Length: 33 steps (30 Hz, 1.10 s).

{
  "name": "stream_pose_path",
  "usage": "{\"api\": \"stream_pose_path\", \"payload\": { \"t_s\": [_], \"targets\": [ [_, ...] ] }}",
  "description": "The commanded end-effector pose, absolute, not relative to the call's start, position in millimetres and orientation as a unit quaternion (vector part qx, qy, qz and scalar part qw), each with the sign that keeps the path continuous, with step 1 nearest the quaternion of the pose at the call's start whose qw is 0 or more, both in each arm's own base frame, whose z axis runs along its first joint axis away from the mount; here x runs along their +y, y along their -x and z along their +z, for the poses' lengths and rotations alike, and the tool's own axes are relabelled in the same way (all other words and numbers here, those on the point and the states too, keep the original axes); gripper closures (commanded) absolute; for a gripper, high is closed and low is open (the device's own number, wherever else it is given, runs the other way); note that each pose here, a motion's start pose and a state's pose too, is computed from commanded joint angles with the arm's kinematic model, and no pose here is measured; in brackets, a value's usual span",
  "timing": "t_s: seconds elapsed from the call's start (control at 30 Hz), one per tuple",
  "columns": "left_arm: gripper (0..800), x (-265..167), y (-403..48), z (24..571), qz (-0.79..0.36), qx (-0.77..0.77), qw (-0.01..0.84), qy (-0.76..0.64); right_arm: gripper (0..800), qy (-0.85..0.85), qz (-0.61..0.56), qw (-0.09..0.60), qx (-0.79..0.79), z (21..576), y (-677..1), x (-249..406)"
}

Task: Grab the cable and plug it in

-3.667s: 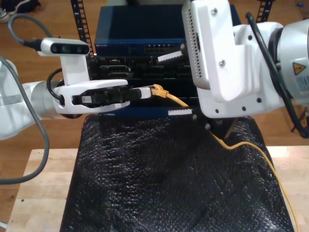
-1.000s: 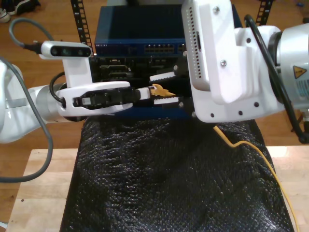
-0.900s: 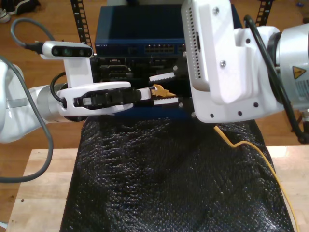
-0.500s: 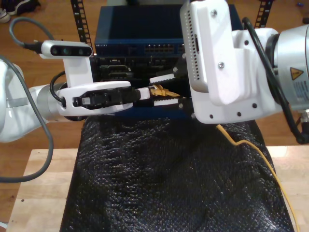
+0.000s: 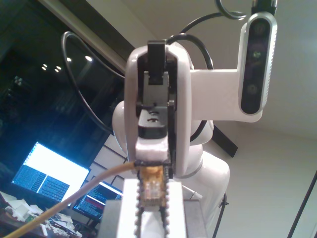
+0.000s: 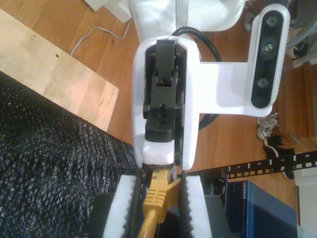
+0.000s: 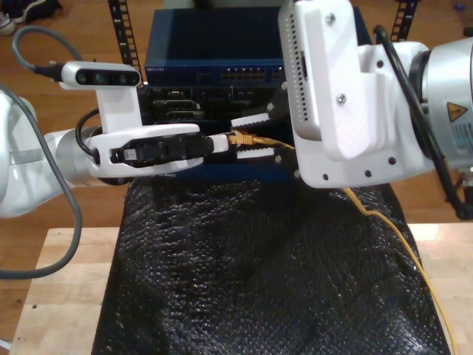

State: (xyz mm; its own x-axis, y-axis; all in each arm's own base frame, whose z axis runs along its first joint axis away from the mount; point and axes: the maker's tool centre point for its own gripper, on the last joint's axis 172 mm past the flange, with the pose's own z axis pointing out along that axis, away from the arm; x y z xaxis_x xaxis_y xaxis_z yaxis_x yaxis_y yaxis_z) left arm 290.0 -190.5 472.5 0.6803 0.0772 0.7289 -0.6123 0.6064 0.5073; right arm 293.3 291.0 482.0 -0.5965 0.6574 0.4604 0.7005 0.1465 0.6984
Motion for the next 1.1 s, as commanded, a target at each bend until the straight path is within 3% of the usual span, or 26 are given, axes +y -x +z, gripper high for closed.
{"api": "stream_pose_path", "payload": {
  "t_s": [0.47, 0.57, 0.67, 0.93, 1.0, 1.07, 1.1],
  "targets": [
    [793, -190.5, -291.4, 470.4, 0.207, -0.338, 0.83, -0.393, 638, 0.449, -0.476, 0.023, -0.756, 482.7, -292.9, 290.9],
    [793, -190.4, -291.6, 470.7, 0.207, -0.339, 0.83, -0.393, 666, 0.449, -0.475, 0.024, -0.756, 481.8, -292.9, 290.9],
    [792, -190.3, -291.2, 471.0, 0.206, -0.339, 0.83, -0.392, 745, 0.45, -0.477, 0.024, -0.755, 482.9, -293.3, 290.4],
    [783, -190.4, -291.6, 470.7, 0.207, -0.339, 0.83, -0.393, 774, 0.449, -0.478, 0.023, -0.754, 484.5, -291.7, 290.1],
    [710, -190.4, -291.6, 470.7, 0.207, -0.339, 0.83, -0.393, 783, 0.449, -0.478, 0.023, -0.754, 484.5, -291.7, 290.1],
    [517, -190.6, -291.7, 469.8, 0.208, -0.337, 0.83, -0.393, 791, 0.449, -0.478, 0.023, -0.754, 484.5, -291.7, 290.1],
    [497, -190.6, -291.9, 470.1, 0.208, -0.337, 0.83, -0.393, 794, 0.449, -0.478, 0.023, -0.754, 484.5, -291.7, 290.1]
  ]
}}
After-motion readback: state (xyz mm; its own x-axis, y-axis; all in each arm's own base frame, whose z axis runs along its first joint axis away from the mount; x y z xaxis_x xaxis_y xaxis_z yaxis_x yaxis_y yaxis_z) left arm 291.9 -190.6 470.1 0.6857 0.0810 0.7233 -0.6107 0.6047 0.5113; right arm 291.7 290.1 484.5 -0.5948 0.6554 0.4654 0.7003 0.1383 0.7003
